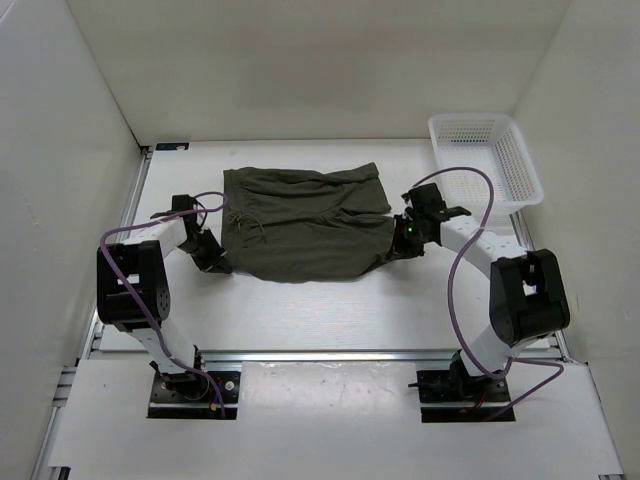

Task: Fold and stack the shorts
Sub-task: Flatten the shorts out

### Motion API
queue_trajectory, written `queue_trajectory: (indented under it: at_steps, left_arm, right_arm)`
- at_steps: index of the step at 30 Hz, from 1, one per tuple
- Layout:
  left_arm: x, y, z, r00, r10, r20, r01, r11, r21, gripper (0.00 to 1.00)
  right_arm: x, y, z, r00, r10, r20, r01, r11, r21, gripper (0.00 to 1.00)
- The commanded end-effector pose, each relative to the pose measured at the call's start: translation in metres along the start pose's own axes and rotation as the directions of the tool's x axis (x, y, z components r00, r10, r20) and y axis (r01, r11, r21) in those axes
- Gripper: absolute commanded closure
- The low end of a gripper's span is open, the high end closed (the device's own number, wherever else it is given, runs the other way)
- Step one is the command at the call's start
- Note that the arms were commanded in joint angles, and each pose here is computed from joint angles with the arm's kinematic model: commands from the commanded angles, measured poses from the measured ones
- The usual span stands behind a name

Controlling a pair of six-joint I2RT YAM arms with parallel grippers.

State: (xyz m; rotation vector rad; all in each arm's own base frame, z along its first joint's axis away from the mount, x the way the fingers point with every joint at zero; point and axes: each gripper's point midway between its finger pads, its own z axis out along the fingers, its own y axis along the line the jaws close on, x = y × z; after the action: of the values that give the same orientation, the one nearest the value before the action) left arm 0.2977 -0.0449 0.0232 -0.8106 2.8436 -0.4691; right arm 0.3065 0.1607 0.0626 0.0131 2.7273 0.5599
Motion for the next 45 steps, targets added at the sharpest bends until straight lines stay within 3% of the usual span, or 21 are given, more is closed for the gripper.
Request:
queue_trajectory:
  at_steps: [1,11,20,25,26,30,31,34,39,45]
  left_arm:
    - [-0.014,-0.008,-0.016,0.997,0.027,0.069,-0.028,0.999,0.016,0.90]
    - [-0.017,-0.008,-0.015,0.997,0.026,0.074,-0.027,1.000,0.008,0.90]
    - [-0.019,-0.008,-0.018,0.996,0.029,0.087,-0.029,1.000,0.004,0.90]
    - [-0.016,-0.008,-0.018,0.997,0.027,0.074,-0.028,1.000,0.010,0.90]
    - [-0.015,-0.009,-0.018,0.997,0.036,0.070,-0.037,0.999,0.017,0.88]
    - [-0.014,-0.011,-0.039,0.993,0.043,0.106,-0.044,0.999,0.012,0.25]
    - [-0.013,-0.010,-0.045,0.992,0.045,0.119,-0.045,0.999,0.003,0.00]
    - [-0.016,-0.010,-0.074,0.981,0.054,0.187,-0.050,0.998,-0.026,0.00]
    - [-0.001,-0.004,-0.078,0.983,-0.009,0.185,0.010,1.000,-0.004,0.16]
    - [0.005,-0.005,-0.044,0.993,-0.038,0.112,0.034,0.999,0.036,0.08]
  right_arm:
    - [-0.014,0.004,-0.027,0.996,-0.032,0.081,0.031,0.999,0.010,1.00]
    - [-0.011,0.008,-0.078,0.990,-0.096,0.107,0.091,0.995,0.047,1.00]
    - [0.051,-0.028,-0.071,0.995,-0.035,-0.090,0.050,0.985,0.164,1.00]
    - [0.044,-0.032,-0.065,0.997,0.057,-0.051,-0.045,0.977,0.210,0.76]
    - [0.040,-0.031,-0.066,0.997,0.068,-0.036,-0.059,0.975,0.215,0.76]
    - [0.038,-0.025,-0.073,0.993,0.110,0.036,-0.115,0.976,0.186,0.69]
    - [0.037,-0.021,-0.078,0.990,0.124,0.068,-0.134,0.978,0.159,0.68]
    - [0.057,-0.015,-0.076,0.985,0.163,0.052,-0.167,0.981,0.094,0.55]
    - [0.078,0.004,-0.062,0.957,0.291,0.015,-0.289,0.956,-0.057,0.33]
    - [0.070,0.011,-0.051,0.921,0.386,0.049,-0.378,0.917,-0.126,0.33]
